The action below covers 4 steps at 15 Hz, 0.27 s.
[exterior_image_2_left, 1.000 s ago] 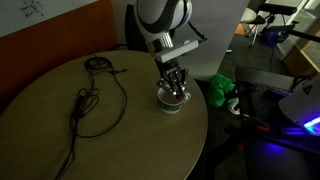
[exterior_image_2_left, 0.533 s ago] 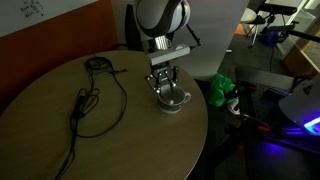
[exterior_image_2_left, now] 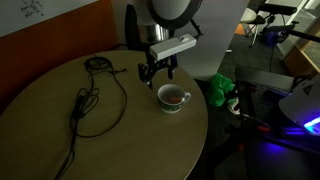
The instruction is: Put the marker in the cup
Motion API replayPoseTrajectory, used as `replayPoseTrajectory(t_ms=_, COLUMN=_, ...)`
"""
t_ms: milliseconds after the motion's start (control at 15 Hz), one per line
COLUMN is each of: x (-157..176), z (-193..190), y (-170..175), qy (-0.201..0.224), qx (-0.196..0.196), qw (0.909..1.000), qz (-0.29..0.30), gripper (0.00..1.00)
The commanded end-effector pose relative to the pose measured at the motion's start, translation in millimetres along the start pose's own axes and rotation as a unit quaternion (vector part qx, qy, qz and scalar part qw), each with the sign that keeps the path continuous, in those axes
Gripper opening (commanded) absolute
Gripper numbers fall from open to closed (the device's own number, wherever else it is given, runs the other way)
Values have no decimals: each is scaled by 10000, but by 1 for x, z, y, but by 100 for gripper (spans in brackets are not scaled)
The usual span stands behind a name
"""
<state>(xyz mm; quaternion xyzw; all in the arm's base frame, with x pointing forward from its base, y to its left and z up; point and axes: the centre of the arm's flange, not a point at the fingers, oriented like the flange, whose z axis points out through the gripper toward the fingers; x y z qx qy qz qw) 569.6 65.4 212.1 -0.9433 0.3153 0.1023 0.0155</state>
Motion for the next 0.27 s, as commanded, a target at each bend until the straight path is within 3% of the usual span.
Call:
replayPoseTrajectory(t_ms=0, x=-28, z=-24, y=18, qy=605, qx=-192, qw=9980, qz=15, gripper=100)
replayPoseTrajectory(t_ms=200, x=-41, z=-36, y=24, qy=814, qx=-223, qw=9964, qz=-64, gripper=100)
